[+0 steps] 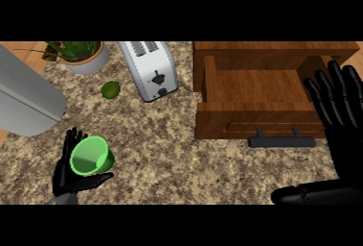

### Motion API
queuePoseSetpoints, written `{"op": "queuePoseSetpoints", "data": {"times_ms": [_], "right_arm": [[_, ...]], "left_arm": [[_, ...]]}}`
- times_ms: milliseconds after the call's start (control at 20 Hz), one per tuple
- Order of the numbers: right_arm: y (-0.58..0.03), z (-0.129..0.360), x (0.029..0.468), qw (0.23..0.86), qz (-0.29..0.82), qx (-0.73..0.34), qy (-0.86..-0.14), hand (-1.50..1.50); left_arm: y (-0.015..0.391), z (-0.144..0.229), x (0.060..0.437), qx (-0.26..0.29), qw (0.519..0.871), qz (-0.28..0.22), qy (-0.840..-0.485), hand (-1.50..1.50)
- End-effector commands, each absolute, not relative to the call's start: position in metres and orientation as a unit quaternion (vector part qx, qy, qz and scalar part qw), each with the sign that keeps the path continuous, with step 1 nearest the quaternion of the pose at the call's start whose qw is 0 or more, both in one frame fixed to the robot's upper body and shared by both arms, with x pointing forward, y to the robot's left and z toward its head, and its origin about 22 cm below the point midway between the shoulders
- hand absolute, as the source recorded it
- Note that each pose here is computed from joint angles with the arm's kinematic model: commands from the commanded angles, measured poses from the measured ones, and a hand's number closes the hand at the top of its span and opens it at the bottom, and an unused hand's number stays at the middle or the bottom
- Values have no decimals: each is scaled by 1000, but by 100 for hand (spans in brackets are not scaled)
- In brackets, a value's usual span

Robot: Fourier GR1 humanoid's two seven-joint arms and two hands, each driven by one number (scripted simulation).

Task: Pick up the cup, place it into the drawer and close the drawer

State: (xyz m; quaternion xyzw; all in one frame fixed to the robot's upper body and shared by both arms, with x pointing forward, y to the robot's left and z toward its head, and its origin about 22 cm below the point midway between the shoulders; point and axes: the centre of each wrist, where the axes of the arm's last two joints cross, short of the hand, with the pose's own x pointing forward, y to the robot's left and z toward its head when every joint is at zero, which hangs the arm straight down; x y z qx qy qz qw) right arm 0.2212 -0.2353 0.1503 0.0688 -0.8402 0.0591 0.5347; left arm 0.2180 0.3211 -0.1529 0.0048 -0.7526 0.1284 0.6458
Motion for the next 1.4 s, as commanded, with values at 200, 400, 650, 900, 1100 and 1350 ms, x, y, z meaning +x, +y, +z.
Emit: {"op": "queuePoseSetpoints", "data": {"times_ms": [200, 400, 650, 900, 1100, 1350], "right_arm": [[-230, 144, 217, 533, 47, 72, -842, -150], [-223, 145, 227, 538, 53, 63, -839, -150], [-231, 137, 220, 535, 58, 63, -840, -150], [-244, 143, 228, 533, 62, 60, -842, -150], [-242, 134, 211, 538, 62, 70, -838, -150], [-249, 158, 222, 537, 68, 66, -838, -150]], "left_arm": [[308, -151, 228, -73, 628, 147, -761, -150], [327, -151, 230, -107, 613, 157, -767, 150], [303, -155, 233, -91, 585, 147, -792, 150], [299, -150, 233, -49, 569, 130, -810, 150], [284, -146, 244, -33, 548, 137, -825, 150], [299, -129, 270, -43, 535, 126, -834, 150]]}}
